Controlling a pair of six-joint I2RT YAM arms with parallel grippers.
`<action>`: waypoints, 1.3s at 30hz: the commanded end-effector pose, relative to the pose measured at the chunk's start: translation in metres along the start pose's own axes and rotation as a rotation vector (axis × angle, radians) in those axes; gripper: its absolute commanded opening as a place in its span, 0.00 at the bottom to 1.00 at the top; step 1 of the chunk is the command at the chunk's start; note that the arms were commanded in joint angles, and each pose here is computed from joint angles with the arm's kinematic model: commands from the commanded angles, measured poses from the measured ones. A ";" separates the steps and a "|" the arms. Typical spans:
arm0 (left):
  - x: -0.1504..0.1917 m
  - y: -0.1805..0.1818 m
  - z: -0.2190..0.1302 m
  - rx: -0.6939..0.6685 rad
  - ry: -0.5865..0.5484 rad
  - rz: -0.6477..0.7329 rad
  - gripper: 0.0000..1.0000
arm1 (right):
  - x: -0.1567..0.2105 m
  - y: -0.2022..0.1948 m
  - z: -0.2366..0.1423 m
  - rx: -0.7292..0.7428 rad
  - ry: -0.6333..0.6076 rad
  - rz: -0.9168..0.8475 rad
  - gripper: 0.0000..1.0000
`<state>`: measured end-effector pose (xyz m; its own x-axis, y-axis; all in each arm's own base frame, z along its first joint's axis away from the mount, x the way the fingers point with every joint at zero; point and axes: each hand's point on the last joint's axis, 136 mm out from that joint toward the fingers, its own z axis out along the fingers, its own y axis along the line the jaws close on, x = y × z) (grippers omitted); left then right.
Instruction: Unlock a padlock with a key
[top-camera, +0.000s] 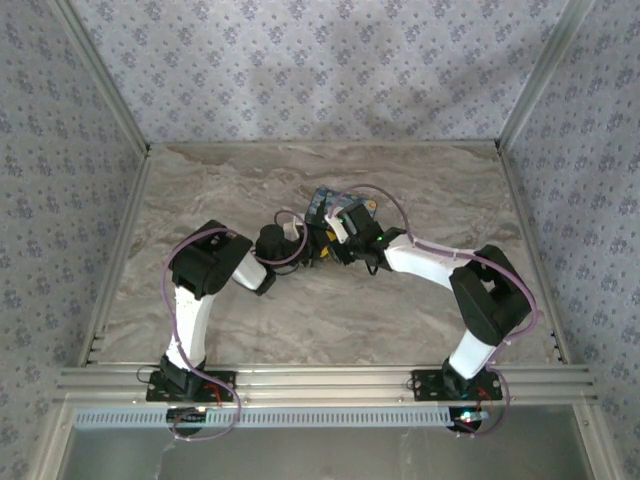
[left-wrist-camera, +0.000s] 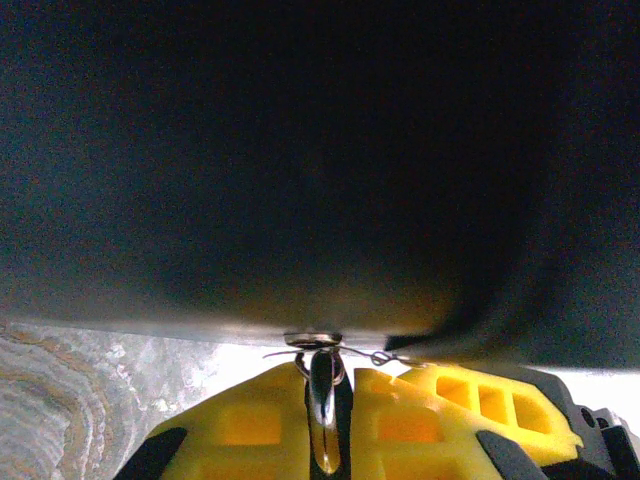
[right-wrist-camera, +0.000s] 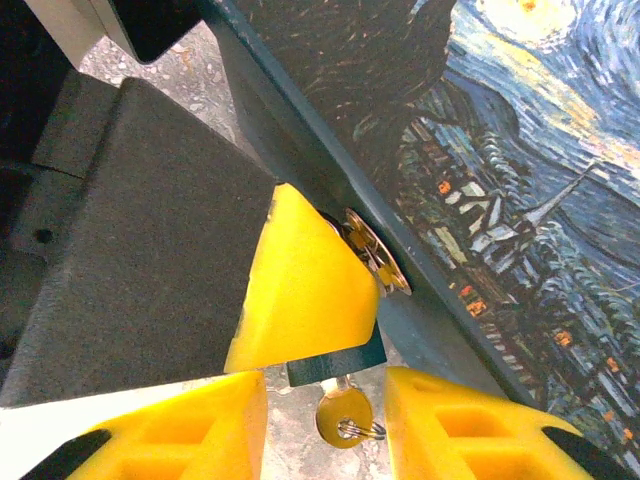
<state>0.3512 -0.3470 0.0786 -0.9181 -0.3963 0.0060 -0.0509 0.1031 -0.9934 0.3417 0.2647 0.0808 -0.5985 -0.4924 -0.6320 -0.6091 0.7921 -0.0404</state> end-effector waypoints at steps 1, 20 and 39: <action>0.008 -0.049 -0.003 0.129 0.040 0.088 0.00 | 0.012 -0.011 0.007 0.083 0.047 -0.040 0.38; 0.011 -0.059 -0.004 0.149 0.056 0.099 0.00 | 0.009 -0.016 0.010 0.212 0.081 -0.158 0.03; 0.013 0.007 -0.017 -0.039 0.019 0.043 0.37 | 0.034 0.000 0.017 0.062 0.079 -0.048 0.00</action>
<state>0.3379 -0.3376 0.0625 -0.9225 -0.3856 0.0176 -0.0801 0.1466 -0.9859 0.3296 0.2545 0.0466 -0.5979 -0.5825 -0.5506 -0.6225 0.7702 -0.1388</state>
